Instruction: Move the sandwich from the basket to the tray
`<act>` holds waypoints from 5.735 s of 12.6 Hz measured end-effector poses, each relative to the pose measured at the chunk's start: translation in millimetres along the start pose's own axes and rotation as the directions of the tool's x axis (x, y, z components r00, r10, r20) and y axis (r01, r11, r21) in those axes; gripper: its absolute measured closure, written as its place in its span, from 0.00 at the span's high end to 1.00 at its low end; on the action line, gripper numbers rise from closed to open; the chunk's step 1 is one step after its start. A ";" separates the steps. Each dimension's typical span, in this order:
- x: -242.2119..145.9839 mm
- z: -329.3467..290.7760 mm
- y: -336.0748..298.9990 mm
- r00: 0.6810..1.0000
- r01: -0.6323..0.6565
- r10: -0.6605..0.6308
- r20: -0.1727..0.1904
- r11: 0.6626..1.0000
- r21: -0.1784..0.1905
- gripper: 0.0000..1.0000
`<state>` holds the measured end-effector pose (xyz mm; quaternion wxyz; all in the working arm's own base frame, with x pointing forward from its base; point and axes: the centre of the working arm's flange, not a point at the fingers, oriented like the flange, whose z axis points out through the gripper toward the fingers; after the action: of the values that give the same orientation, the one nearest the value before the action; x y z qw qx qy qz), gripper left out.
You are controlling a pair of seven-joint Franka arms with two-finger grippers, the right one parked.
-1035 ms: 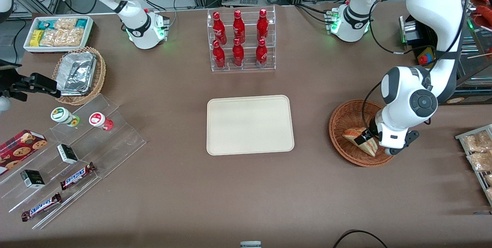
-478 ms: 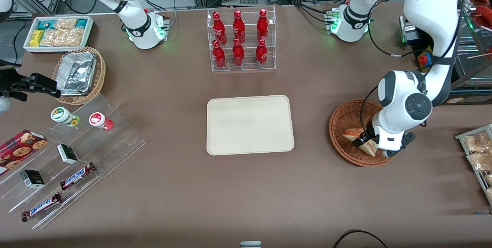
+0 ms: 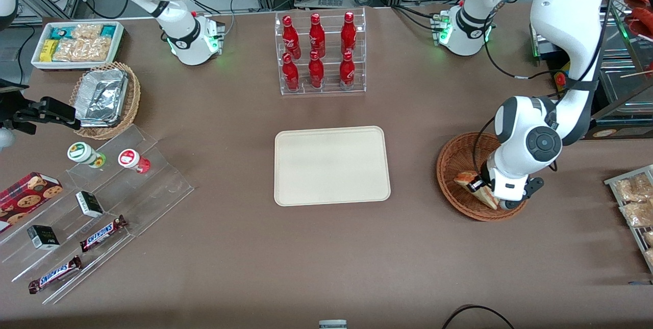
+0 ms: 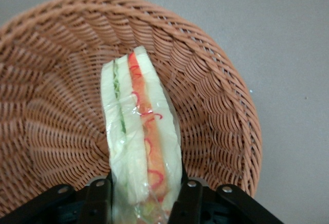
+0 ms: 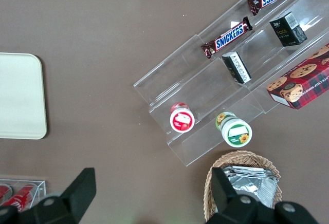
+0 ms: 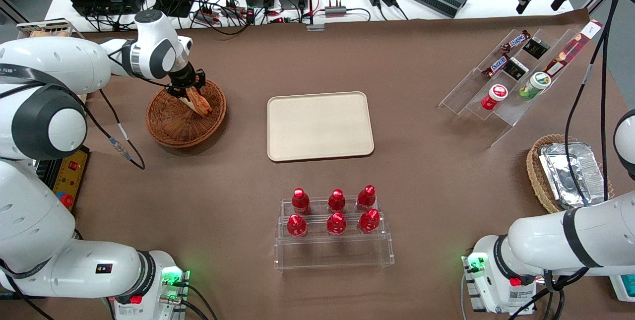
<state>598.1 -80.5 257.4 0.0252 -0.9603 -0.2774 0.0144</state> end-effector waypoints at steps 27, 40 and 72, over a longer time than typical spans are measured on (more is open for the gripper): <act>-335.3 -29.4 316.8 0.818 -0.574 0.568 -0.089 0.817 -0.054 0.19; -343.8 -29.6 315.8 0.804 -0.589 0.586 -0.095 0.808 -0.003 0.85; -49.8 -342.6 -110.2 0.895 -0.443 0.441 0.068 0.897 0.017 1.00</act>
<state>511.7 -27.8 606.3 0.0280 -0.9967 -0.0527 0.0542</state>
